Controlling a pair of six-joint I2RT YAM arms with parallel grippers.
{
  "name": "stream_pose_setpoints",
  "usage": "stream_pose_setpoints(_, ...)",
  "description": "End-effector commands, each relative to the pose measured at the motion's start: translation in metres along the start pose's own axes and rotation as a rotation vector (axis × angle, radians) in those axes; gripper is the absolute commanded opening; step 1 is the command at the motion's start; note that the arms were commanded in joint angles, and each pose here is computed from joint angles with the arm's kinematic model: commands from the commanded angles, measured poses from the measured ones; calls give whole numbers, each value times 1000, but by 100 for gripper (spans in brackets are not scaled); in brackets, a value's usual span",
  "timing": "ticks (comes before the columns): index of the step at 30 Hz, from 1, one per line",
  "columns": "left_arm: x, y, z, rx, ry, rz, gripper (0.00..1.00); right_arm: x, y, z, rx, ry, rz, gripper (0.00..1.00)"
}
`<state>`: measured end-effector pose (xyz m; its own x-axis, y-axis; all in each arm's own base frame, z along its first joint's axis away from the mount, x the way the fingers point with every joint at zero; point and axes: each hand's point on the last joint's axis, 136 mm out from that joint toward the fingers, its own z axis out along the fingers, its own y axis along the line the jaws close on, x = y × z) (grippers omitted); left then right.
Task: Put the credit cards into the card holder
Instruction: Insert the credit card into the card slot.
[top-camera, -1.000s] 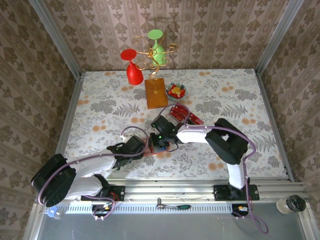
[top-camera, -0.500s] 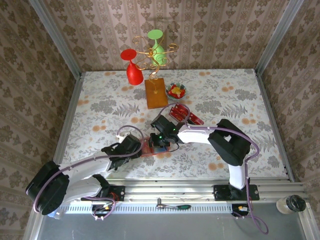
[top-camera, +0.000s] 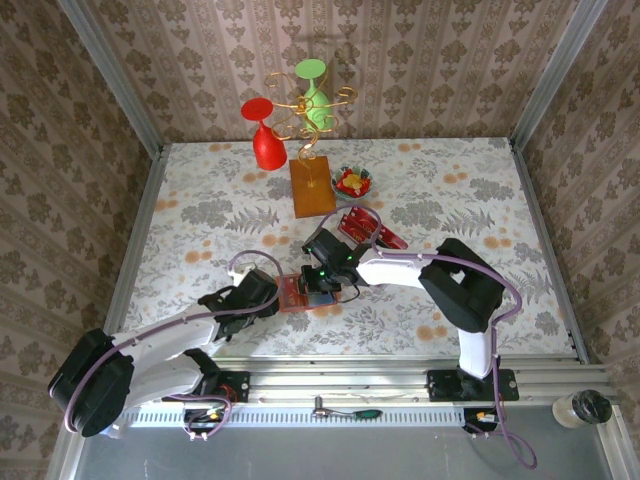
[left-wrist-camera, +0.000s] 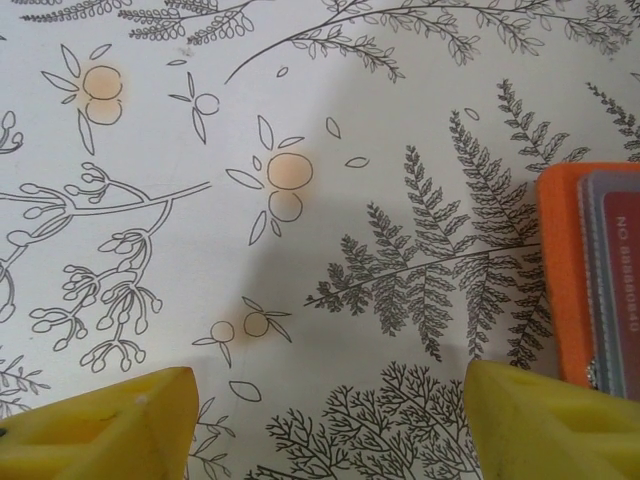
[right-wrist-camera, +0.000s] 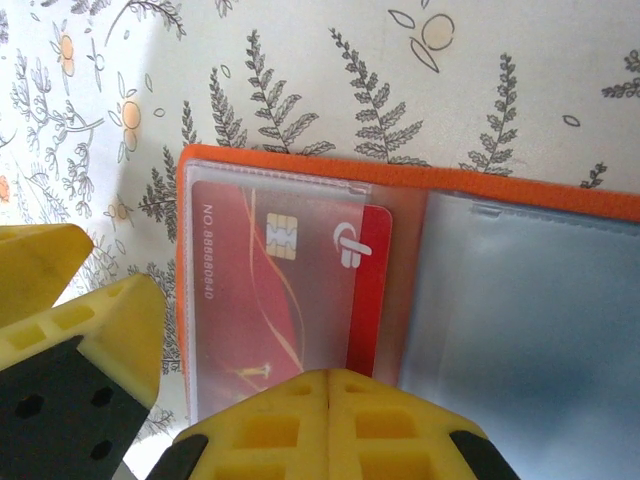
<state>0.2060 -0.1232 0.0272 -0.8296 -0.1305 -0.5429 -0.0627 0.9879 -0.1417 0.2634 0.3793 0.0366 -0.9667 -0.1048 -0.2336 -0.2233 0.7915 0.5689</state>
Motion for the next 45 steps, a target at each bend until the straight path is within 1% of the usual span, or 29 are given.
stream_pose_setpoints(1, 1, 5, -2, -12, 12, -3, 71, 0, -4, 9, 12, 18, 5, 5)
stream_pose_setpoints(9, -2, 1, -3, -3, 10, 4, 71, 2, 0, 18, -11, 32, 24, 5)
stream_pose_setpoints(15, -6, -3, -4, 4, 7, 12, 71, -4, 12, 14, -49, 25, 27, 5)
stream_pose_setpoints(18, -9, -5, -5, 6, 4, 16, 71, -9, 23, 7, -77, 13, 20, 5)
stream_pose_setpoints(23, -11, -6, -8, 9, 3, 19, 72, -24, 32, -19, -82, -41, -9, 6)
stream_pose_setpoints(28, -12, -7, -8, 11, -1, 18, 72, -33, 18, -38, 1, -75, -47, 8)
stream_pose_setpoints(33, -8, -1, -3, -18, 6, 20, 71, -29, 4, -29, 55, -42, -65, 6)
stream_pose_setpoints(38, -3, 2, 3, -33, 20, 24, 71, -25, -2, -16, 61, -17, -61, 4)
stream_pose_setpoints(45, 0, 3, 8, -47, 35, 47, 71, -23, -4, -6, 71, 7, -67, 2)
